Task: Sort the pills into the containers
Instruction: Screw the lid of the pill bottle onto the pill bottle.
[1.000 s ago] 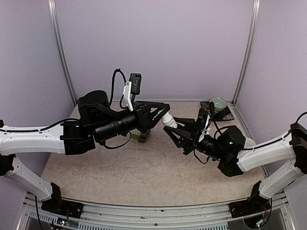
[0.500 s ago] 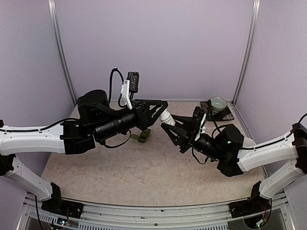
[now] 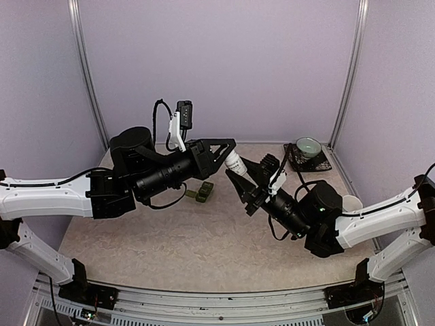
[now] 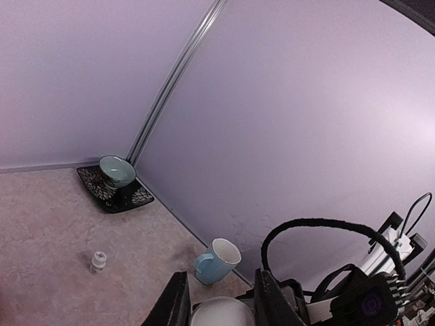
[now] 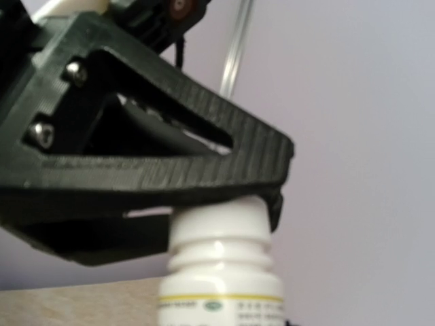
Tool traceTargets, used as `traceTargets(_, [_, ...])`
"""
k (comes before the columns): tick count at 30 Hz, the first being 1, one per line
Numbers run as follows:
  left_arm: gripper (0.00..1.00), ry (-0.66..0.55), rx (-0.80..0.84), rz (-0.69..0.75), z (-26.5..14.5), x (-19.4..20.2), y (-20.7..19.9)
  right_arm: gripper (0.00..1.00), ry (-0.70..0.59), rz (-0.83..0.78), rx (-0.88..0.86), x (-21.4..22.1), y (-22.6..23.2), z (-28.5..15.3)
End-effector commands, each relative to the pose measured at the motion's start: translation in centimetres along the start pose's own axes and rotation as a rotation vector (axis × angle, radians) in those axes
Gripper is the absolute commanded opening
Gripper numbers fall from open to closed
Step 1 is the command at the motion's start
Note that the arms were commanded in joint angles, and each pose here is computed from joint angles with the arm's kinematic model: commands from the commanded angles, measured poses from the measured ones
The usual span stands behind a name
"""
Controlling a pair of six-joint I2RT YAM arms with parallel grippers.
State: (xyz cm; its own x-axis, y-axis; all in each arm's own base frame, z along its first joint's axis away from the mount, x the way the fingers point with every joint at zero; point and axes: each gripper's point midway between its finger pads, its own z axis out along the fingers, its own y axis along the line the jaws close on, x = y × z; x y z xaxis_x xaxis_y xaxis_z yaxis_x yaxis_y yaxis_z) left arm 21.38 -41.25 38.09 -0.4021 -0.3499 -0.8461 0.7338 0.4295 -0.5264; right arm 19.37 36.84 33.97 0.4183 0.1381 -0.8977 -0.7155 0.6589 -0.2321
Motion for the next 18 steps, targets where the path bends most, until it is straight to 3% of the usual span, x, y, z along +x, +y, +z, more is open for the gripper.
traceTargets(1, [0.18, 0.107, 0.032, -0.037, 0.2, 3.7, -0.6, 0.01, -0.033, -0.034, 0.144, -2.0, -2.2, 0.9])
traceTargets(8, [0.18, 0.112, 0.045, -0.014, 0.2, 4.0, -0.8, 0.01, -0.08, -0.056, 0.022, -2.8, 0.0, 0.8])
traceTargets(14, [0.18, 0.143, 0.131, 0.048, -0.4, 4.5, -2.2, 0.02, -0.101, 0.025, -0.158, -4.0, 2.5, -0.1])
traceTargets(18, [0.18, 0.15, 0.174, 0.088, -1.1, 4.8, -2.6, 0.02, -0.077, 0.1, -0.173, -4.1, 2.3, -0.7])
